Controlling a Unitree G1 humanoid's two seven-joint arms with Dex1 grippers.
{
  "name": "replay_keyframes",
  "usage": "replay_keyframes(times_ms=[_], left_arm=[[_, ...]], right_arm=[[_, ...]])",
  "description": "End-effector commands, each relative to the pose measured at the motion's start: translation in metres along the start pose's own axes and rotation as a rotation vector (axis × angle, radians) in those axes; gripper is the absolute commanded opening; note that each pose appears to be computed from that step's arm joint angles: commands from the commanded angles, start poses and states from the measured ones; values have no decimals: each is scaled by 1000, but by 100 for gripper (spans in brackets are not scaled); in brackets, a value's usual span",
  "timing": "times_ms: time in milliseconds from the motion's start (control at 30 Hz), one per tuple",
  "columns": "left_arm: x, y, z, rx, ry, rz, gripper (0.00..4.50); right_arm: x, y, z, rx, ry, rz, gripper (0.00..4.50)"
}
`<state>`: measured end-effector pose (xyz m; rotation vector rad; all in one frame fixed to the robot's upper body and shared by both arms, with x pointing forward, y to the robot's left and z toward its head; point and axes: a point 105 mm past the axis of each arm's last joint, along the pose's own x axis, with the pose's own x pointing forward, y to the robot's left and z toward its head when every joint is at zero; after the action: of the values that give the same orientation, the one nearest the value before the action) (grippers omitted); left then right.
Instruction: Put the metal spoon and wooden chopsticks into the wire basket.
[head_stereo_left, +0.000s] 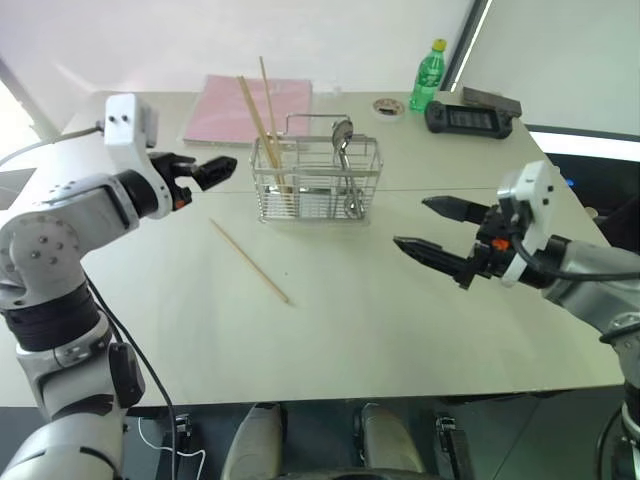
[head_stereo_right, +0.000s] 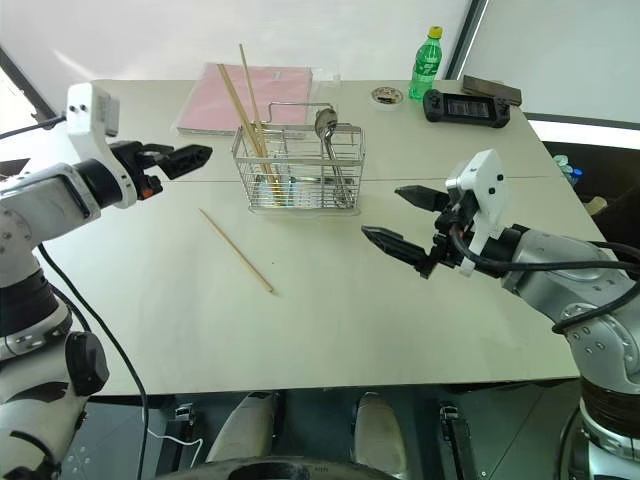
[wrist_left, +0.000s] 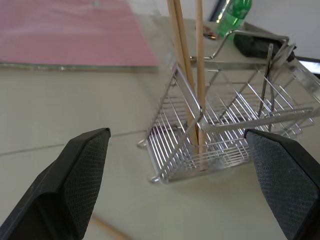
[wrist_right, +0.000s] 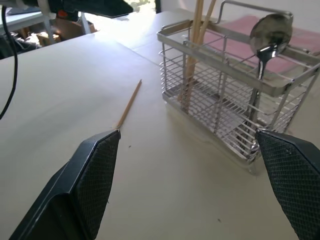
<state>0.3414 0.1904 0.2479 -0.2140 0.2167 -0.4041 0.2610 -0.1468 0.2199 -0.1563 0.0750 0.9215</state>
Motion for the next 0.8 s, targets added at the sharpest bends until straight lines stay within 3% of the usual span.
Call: replay_keyframes(times_ms=[33, 367, 600, 800], left_arm=[[-11, 4, 14, -43, -63, 76, 448], [-7, 63, -54, -251, 130, 647, 448], [21, 58, -70, -414, 261, 723, 448], [52, 42, -67, -402, 309, 699, 448]], right_arm=[[-2, 6, 10, -53, -37, 22, 450], [4, 11, 5, -40, -55, 26, 450], [7, 13, 4, -29, -75, 25, 450], [8, 14, 3, -22, -86, 19, 450]])
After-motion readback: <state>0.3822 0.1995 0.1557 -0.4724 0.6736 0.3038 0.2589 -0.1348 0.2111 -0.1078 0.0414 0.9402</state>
